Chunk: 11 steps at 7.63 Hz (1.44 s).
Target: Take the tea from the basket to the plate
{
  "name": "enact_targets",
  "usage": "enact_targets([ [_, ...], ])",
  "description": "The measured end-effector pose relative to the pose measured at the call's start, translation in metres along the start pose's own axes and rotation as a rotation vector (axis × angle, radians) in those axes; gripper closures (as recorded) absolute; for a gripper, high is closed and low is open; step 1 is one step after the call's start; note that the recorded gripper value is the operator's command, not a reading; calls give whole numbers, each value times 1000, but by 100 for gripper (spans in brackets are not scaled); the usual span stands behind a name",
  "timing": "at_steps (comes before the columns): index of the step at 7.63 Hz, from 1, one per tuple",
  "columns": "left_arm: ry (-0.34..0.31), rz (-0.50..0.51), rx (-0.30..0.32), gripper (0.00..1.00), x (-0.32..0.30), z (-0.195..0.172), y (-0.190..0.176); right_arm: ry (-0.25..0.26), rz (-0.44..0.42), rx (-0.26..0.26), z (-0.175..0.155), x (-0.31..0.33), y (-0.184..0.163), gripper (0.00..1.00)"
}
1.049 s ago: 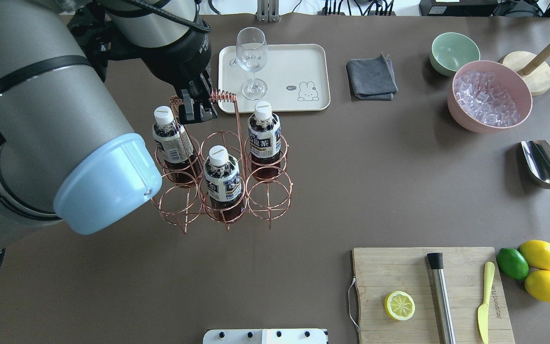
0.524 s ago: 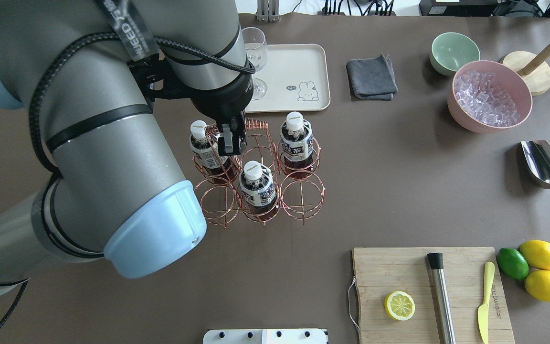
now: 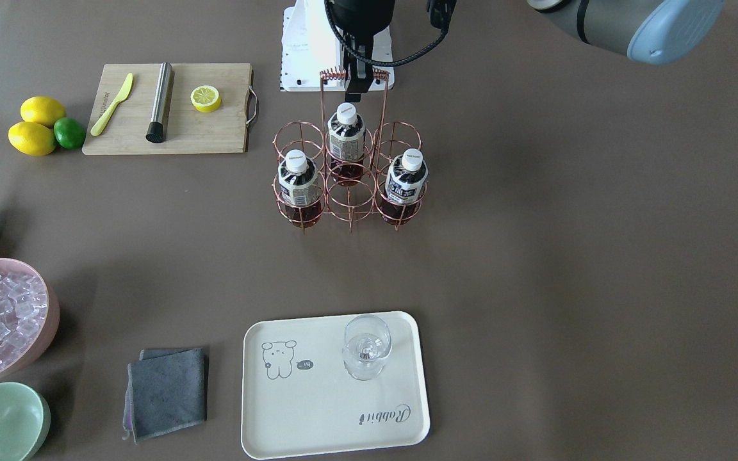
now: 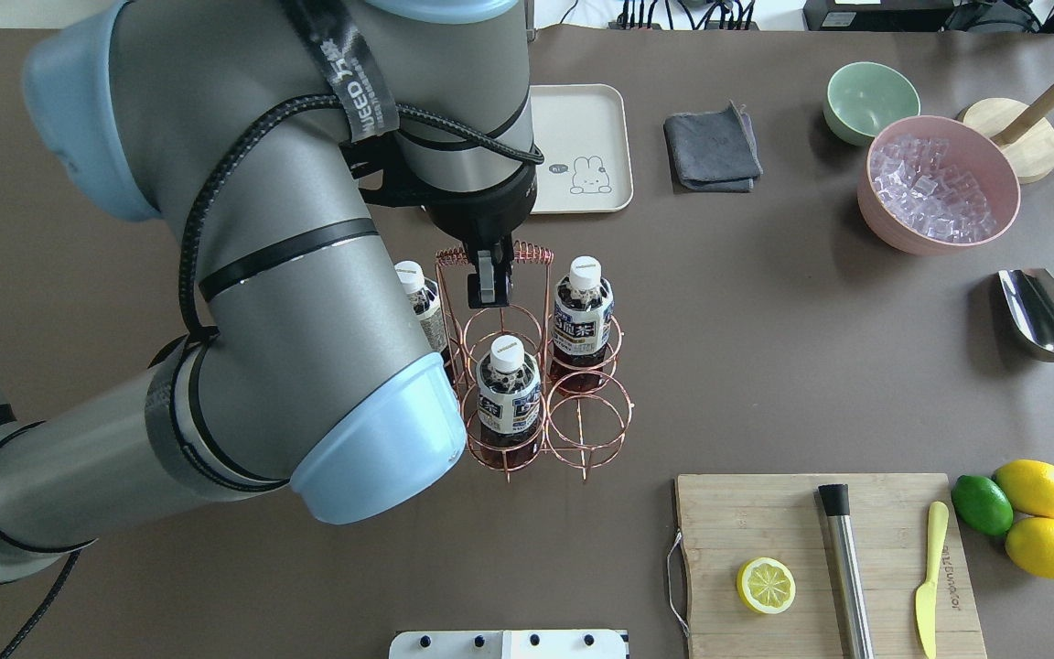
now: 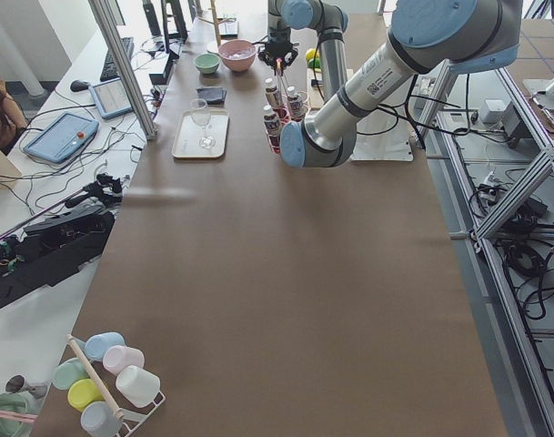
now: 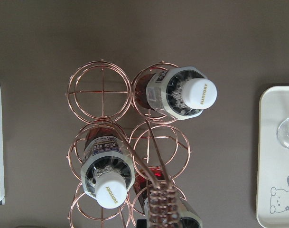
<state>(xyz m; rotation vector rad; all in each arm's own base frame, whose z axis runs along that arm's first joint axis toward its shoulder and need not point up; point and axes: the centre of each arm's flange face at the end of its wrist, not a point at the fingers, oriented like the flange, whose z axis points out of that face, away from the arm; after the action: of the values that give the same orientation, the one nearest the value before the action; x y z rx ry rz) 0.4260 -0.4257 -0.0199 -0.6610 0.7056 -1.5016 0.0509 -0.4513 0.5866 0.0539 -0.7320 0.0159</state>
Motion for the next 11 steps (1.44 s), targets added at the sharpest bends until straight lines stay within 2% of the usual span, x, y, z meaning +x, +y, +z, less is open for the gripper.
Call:
enact_targets([
  [1,-1,1,1,100,1,1,2,-22,-6,7,-4,-6,-2,0],
  [2,-1,2,1,100,1,2,3,-66,-22,18,-11,-18,-8,0],
  [5,-1,20,10,100,-8,13,9,-164,-170,39,-26,-95,-51,0],
  [6,0,25,9,100,-10,16,11,-190,-247,49,-30,-135,-67,0],
  [7,5,29,9,100,-9,21,11,-238,-351,69,-29,-178,-79,0],
  [9,19,31,9,100,-5,30,9,-325,-576,155,-8,-243,-92,0],
  [11,23,32,8,100,-5,30,8,-380,-735,256,-4,-283,-103,0],
])
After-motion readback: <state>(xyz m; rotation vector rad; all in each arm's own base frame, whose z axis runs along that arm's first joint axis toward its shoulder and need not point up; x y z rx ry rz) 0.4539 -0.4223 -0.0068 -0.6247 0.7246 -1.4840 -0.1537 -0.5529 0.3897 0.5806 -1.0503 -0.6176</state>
